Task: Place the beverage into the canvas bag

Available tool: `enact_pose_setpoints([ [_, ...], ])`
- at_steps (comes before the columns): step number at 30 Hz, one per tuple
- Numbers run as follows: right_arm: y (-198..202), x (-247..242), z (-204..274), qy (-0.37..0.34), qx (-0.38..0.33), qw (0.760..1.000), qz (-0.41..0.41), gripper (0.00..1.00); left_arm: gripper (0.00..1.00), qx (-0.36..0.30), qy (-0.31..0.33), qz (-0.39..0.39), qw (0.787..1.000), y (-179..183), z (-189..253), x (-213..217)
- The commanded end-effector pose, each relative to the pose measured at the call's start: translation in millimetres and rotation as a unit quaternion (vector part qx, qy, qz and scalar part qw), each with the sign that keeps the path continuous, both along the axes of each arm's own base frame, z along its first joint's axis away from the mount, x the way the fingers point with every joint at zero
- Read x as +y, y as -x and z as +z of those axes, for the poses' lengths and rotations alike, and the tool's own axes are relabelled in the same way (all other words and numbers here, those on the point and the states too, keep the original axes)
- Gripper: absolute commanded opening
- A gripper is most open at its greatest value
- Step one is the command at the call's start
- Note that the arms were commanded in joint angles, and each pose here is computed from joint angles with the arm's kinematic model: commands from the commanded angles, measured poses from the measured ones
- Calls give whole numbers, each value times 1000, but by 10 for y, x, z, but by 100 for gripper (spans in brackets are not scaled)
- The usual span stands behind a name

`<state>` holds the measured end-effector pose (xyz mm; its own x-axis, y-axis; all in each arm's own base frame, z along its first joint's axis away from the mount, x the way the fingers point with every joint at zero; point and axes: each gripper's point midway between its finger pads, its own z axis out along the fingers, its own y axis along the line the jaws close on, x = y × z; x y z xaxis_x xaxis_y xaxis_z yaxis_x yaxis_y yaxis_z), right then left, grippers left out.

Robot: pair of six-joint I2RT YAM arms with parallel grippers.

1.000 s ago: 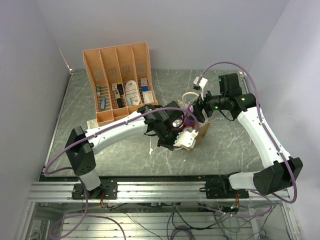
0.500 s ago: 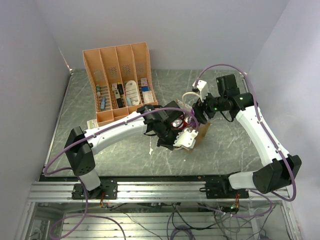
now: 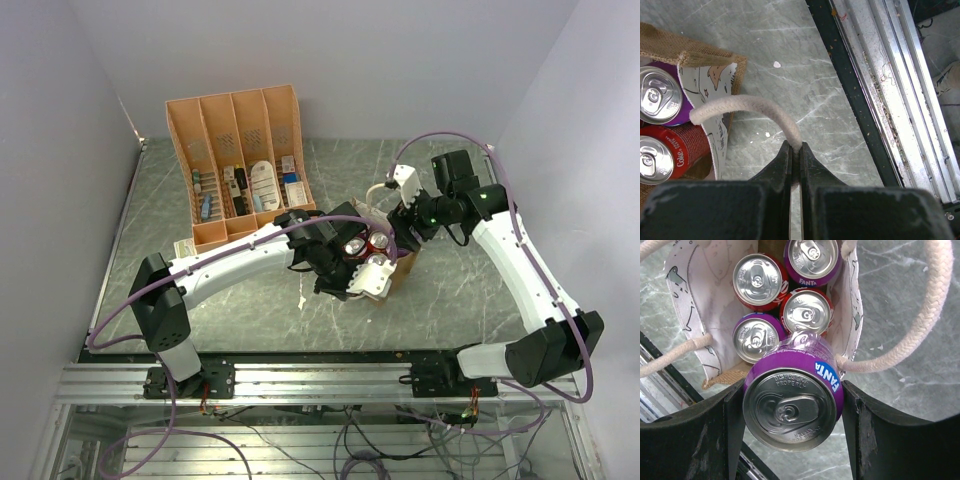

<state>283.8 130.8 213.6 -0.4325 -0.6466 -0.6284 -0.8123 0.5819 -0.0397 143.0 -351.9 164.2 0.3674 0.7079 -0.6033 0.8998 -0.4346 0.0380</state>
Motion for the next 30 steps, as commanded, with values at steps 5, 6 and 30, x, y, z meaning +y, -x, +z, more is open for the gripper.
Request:
enact_pose_setpoints([
  [5,-37,-162,114,43,-10,999,-23,9,7,0,12,-17,1000,74,62,-29],
  [6,-33,-173,94,46,-5,999,-25,9,7,1,13,-18,1000,78,61,-30],
  [30,-235,-24,32,52,43,997,-43,5,7,-4,16,-21,1000,89,73,-4],
])
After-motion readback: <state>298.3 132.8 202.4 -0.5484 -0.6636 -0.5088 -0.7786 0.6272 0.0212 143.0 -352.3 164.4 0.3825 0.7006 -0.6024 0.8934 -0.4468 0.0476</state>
